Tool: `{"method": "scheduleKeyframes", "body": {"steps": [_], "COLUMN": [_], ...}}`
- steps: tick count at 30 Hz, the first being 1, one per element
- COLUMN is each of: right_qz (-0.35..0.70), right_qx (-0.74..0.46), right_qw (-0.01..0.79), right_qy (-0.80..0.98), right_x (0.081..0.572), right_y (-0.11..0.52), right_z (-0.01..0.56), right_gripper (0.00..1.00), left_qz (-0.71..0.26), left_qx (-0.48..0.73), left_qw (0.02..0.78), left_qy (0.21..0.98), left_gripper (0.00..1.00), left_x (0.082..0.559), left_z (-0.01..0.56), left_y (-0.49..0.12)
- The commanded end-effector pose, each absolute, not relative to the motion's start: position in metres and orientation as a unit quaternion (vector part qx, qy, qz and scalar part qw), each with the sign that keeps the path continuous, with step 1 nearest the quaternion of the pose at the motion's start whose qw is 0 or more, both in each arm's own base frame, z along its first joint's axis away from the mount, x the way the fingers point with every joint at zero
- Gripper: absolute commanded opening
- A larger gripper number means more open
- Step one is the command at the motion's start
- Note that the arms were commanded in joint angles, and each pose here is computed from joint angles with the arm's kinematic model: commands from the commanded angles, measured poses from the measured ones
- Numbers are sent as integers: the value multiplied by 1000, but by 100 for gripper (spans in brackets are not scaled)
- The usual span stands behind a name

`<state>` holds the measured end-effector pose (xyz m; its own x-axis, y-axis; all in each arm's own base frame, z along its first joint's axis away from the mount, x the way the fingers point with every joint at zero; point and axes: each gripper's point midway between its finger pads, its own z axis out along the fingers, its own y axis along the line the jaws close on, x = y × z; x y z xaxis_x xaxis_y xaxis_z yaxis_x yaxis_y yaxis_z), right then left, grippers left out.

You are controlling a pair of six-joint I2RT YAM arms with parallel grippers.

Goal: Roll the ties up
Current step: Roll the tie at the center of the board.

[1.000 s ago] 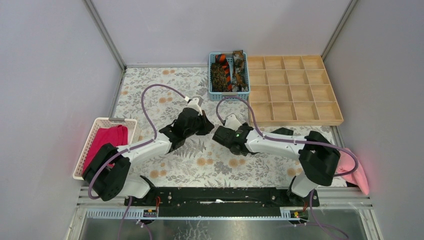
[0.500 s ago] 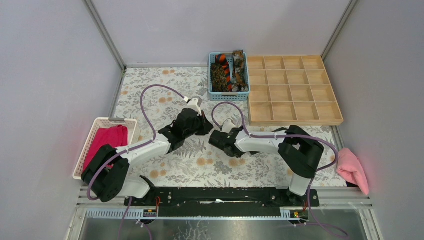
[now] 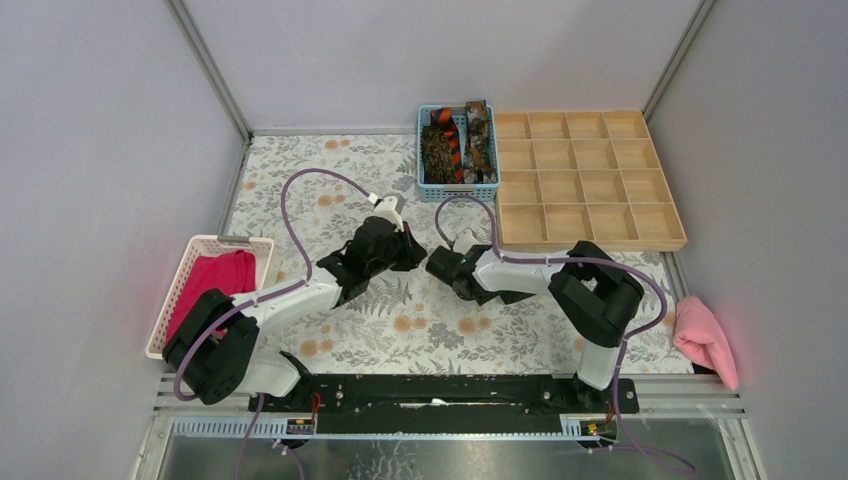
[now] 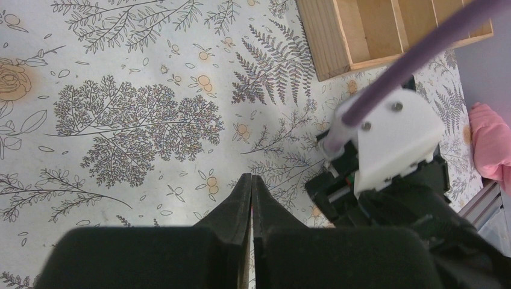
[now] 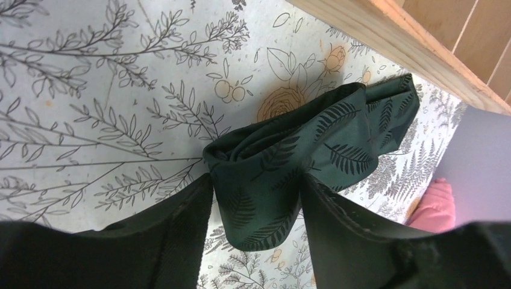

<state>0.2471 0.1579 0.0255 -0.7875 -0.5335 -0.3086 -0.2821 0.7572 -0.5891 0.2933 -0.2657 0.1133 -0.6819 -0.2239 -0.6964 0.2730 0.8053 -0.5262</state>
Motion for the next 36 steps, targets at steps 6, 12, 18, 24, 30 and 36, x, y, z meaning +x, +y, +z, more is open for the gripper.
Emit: {"method": "scheduleKeyframes", "body": {"steps": [6, 12, 18, 24, 30, 36], "right_qz": [-213, -196, -104, 45, 154, 214], "right_qx": [-183, -165, -141, -111, -76, -49], "right_qw": [189, 190, 214, 223, 219, 202], "right_qy": [941, 948, 961, 967, 961, 954], "right_x": [252, 259, 267, 262, 253, 243], "right_y": [152, 158, 195, 248, 283, 299], "right_z": [-5, -5, 5, 31, 59, 71], "right_gripper": [48, 41, 34, 32, 32, 32], "left_qz": [-319, -311, -298, -280, -274, -286], "left_qx": [26, 23, 15, 5, 3, 9], "left_qw": [431, 436, 450, 458, 462, 457], "left_qy": [844, 844, 842, 844, 843, 842], "left_gripper": [4, 3, 2, 2, 1, 0], "left_x": [304, 308, 312, 310, 308, 306], "left_z": [132, 133, 139, 137, 138, 135], "left_y": [-272, -271, -264, -252, -248, -253]}}
